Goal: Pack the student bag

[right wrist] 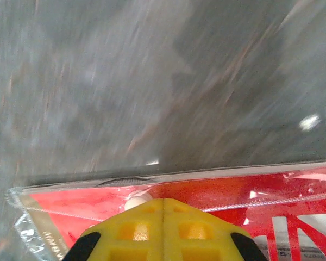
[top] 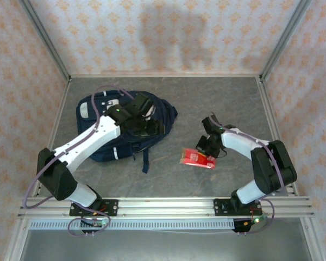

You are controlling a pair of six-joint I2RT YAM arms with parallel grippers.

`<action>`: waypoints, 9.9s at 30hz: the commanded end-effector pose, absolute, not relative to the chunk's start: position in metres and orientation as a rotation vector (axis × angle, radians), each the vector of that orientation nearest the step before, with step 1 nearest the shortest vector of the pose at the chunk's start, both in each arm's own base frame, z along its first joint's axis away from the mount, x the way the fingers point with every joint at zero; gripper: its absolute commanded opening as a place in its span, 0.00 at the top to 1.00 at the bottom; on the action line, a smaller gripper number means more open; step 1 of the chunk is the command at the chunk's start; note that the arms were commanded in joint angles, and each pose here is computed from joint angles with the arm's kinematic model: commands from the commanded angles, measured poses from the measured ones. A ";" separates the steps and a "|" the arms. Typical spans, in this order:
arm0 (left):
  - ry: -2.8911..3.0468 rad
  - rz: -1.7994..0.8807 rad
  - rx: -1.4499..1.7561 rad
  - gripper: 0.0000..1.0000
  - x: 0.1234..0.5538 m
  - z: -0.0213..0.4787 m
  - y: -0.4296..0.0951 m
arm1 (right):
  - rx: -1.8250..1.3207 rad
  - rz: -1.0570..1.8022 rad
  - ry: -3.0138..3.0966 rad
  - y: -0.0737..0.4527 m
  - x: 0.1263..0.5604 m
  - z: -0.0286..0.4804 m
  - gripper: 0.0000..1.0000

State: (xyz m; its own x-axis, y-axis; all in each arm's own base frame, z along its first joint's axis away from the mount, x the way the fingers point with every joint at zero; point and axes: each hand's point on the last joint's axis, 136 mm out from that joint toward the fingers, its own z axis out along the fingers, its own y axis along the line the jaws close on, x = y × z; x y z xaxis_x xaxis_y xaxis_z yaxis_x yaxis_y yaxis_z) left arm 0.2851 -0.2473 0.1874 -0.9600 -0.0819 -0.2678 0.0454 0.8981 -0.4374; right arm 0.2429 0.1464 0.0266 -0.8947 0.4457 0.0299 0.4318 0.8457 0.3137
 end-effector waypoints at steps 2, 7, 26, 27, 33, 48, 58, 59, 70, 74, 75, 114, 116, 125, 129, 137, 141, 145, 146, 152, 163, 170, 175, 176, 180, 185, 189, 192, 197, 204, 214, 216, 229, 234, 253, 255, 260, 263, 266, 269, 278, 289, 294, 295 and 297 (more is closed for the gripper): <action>2.843 -0.739 0.108 0.42 0.274 0.167 -0.282 | 0.663 0.724 2.954 0.175 0.230 0.049 0.92; 2.927 -0.752 0.200 0.43 0.266 0.141 -0.304 | 0.590 0.529 2.898 0.142 0.221 0.075 0.76; 3.084 -0.838 0.163 0.50 0.242 0.057 -0.343 | 0.786 0.272 2.856 0.081 0.206 0.072 0.63; 3.088 -0.839 0.159 0.50 0.241 0.054 -0.343 | 0.785 0.265 2.857 0.080 0.207 0.071 0.62; 3.095 -0.882 0.158 0.50 0.238 0.050 -0.347 | 0.788 0.209 2.899 0.076 0.204 0.058 0.53; 3.218 -0.735 0.174 0.53 0.223 -0.001 -0.328 | 0.733 0.239 3.015 0.088 0.204 0.033 0.42; 3.254 -0.673 0.199 0.54 0.217 -0.013 -0.318 | 0.583 0.720 3.036 0.140 0.206 0.029 0.36; 3.256 -0.671 0.201 0.55 0.216 -0.014 -0.318 | 0.570 0.750 3.025 0.143 0.206 0.032 0.36; 3.259 -0.661 0.259 0.56 0.212 -0.014 -0.314 | 0.458 0.949 2.885 0.153 0.193 0.074 0.49; 3.256 -0.644 0.308 0.58 0.210 -0.011 -0.310 | 0.414 1.071 2.807 0.162 0.193 0.092 0.52; 3.252 -0.644 0.324 0.58 0.210 -0.009 -0.310 | 0.405 1.109 2.789 0.165 0.193 0.097 0.52; 2.776 -0.494 -0.274 0.44 0.354 0.194 -0.219 | 0.506 0.729 2.739 0.131 0.214 0.130 1.00; 2.758 -0.393 -0.350 0.42 0.371 0.201 -0.210 | 0.508 0.720 2.744 0.131 0.215 0.131 1.00; 2.735 0.057 -0.530 0.31 0.423 0.188 -0.165 | 0.516 0.704 2.741 0.128 0.213 0.128 1.00; 2.715 0.082 -0.578 0.20 0.438 0.178 -0.154 | 0.533 0.711 2.735 0.127 0.211 0.122 1.00; 2.763 0.078 -0.606 0.19 0.458 0.146 -0.156 | 0.552 0.714 2.744 0.126 0.206 0.111 1.00; 2.782 0.002 -0.624 0.19 0.466 0.133 -0.169 | 0.550 0.717 2.755 0.127 0.205 0.104 1.00; 2.807 0.055 -0.674 0.20 0.467 0.120 -0.169 | 0.555 0.717 2.761 0.128 0.206 0.099 1.00; 2.808 0.074 -0.689 0.20 0.468 0.118 -0.168 | 0.556 0.715 2.761 0.128 0.206 0.098 1.00; 2.830 0.188 -0.647 0.25 0.465 0.104 -0.179 | 0.577 0.713 2.769 0.127 0.206 0.088 1.00; 2.931 0.515 -0.473 0.48 0.442 0.054 -0.173 | 0.589 0.703 2.766 0.126 0.206 0.083 1.00; 2.904 0.318 -0.323 0.98 0.455 0.091 -0.191 | 0.549 0.650 2.712 0.118 0.212 0.103 1.00; 2.892 0.100 -0.122 1.00 0.453 0.132 -0.210 | 0.508 0.594 2.640 0.110 0.222 0.130 1.00; 2.891 0.045 -0.083 1.00 0.450 0.140 -0.215 | 0.503 0.585 2.618 0.108 0.225 0.138 1.00; 2.864 -0.155 0.093 1.00 0.435 0.175 -0.239 | 0.509 0.579 2.530 0.102 0.232 0.166 1.00; 2.796 -0.319 0.218 1.00 0.404 0.223 -0.263 | 0.502 0.639 2.399 0.101 0.238 0.208 1.00; 2.730 -0.381 0.259 1.00 0.380 0.261 -0.261 | 0.496 0.749 2.342 0.109 0.233 0.229 1.00; 2.687 -0.417 0.223 1.00 0.365 0.287 -0.250 | 0.464 0.882 2.298 0.121 0.226 0.241 1.00; 2.576 -0.564 0.294 1.00 0.332 0.332 -0.241 | 0.362 1.114 2.228 0.143 0.210 0.255 1.00; 2.478 -0.829 0.214 1.00 0.328 0.363 -0.224 | 0.249 1.376 2.138 0.171 0.195 0.268 1.00; 2.446 -0.959 0.246 1.00 0.319 0.374 -0.231 | 0.303 1.461 2.118 0.203 0.219 0.266 1.00; 2.451 -0.968 0.250 1.00 0.317 0.372 -0.232 | 0.292 1.476 2.104 0.212 0.226 0.270 1.00; 2.405 -1.026 0.285 1.00 0.312 0.383 -0.237 | 0.481 1.412 2.113 0.297 0.310 0.243 1.00; 2.372 -1.089 0.309 1.00 0.308 0.391 -0.243 | 0.620 1.435 2.068 0.332 0.345 0.227 1.00; 2.450 -0.964 0.136 1.00 0.351 0.364 -0.224 | 0.396 1.211 2.267 0.349 0.351 0.190 0.25; 2.457 -0.943 0.118 1.00 0.356 0.361 -0.222 | 0.365 1.178 2.282 0.335 0.340 0.192 0.24; 2.481 -0.850 0.049 1.00 0.368 0.349 -0.214 | 0.379 1.084 2.292 0.295 0.322 0.194 0.23; 2.495 -0.787 0.019 1.00 0.373 0.336 -0.207 | 0.444 1.010 2.296 0.263 0.315 0.191 0.23; 2.505 -0.782 -0.006 0.98 0.378 0.323 -0.208 | 0.434 0.949 2.298 0.239 0.303 0.194 0.24; 2.532 -0.777 -0.025 0.96 0.385 0.304 -0.210 | 0.389 0.849 2.322 0.216 0.284 0.202 0.27; 2.595 -0.843 0.001 0.75 0.407 0.252 -0.243 | 0.295 0.750 2.414 0.149 0.196 0.191 0.37; 2.534 -0.780 0.053 0.51 0.380 0.283 -0.251 | 0.053 0.633 2.589 0.165 0.168 0.175 0.50; 2.503 -0.641 -0.051 0.51 0.342 0.286 -0.206 | -0.066 0.550 2.639 0.187 0.162 0.158 0.52; 2.508 -0.613 -0.081 0.51 0.335 0.281 -0.197 | -0.062 0.547 2.646 0.190 0.162 0.154 0.52; 2.526 -0.556 -0.178 0.51 0.318 0.269 -0.177 | -0.035 0.559 2.655 0.197 0.166 0.145 0.54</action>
